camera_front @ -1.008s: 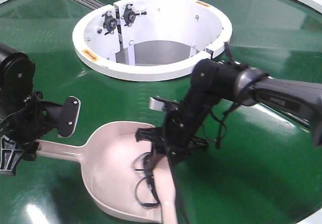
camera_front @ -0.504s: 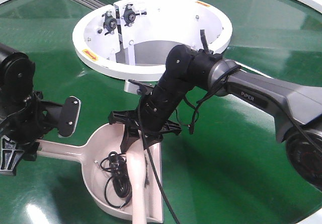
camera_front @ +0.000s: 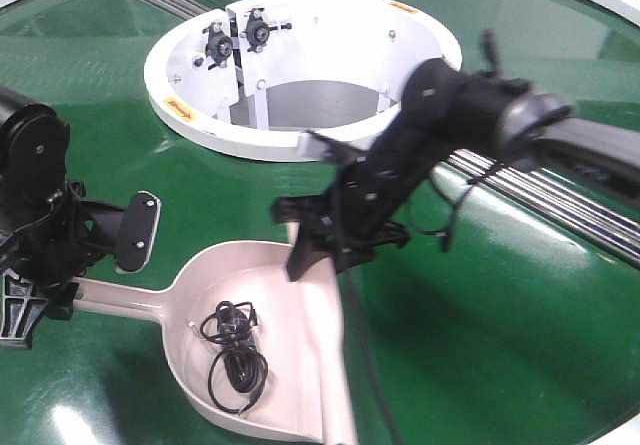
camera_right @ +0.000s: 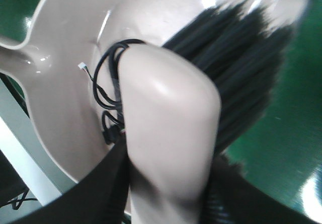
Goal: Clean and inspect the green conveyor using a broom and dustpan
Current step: 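Sweep the black cable into the dustpan with the right-held brush, then lift the brush away and lower it onto the belt beside the dustpan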
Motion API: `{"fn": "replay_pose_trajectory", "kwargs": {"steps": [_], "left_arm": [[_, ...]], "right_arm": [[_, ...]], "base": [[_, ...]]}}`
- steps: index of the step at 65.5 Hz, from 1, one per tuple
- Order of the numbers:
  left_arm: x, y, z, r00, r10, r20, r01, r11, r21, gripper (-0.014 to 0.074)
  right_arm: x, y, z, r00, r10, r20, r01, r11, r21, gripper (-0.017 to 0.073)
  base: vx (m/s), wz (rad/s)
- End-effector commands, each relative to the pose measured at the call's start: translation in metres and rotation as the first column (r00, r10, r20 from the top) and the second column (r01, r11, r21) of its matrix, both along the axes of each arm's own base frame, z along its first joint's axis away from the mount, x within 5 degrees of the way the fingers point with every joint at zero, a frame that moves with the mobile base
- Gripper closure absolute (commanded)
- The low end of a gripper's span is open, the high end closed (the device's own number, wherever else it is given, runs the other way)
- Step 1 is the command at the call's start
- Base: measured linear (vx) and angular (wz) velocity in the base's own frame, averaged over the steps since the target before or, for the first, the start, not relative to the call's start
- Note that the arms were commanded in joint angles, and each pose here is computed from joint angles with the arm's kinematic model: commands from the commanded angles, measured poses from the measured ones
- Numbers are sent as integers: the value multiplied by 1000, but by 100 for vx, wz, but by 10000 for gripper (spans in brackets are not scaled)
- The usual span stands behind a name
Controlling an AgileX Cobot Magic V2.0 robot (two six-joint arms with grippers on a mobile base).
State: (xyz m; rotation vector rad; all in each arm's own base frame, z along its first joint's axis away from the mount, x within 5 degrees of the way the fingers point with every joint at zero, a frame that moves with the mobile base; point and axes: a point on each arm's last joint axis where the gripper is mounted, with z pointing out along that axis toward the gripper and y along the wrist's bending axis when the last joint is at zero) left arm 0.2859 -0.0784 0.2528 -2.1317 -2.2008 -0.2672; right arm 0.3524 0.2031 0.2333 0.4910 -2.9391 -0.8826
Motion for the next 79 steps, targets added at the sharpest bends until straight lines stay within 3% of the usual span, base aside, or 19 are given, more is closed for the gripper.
{"fn": "replay_pose_trajectory", "kwargs": {"steps": [1, 14, 32, 54, 79], "left_arm": [[-3, -4, 16, 999, 3, 37, -2, 999, -35, 617], [-3, -4, 16, 999, 3, 37, -2, 999, -35, 617], [-3, -4, 16, 999, 3, 37, -2, 999, -35, 617], [-3, -4, 16, 999, 3, 37, -2, 999, -35, 617], [-3, -4, 16, 999, 3, 37, -2, 999, -35, 617]], "right_arm": [[-9, -23, 33, 999, 22, 25, -24, 995, 100, 562], [-3, -55, 16, 1000, -25, -14, 26, 990, 142, 562], [9, -89, -3, 997, -74, -34, 78, 987, 141, 562], [18, -94, -27, 993, -82, -88, 94, 984, 151, 562], [21, -96, -46, 991, -63, -117, 77, 990, 122, 561]], "base": [[0, 0], [0, 0], [0, 0], [0, 0], [0, 0]]}}
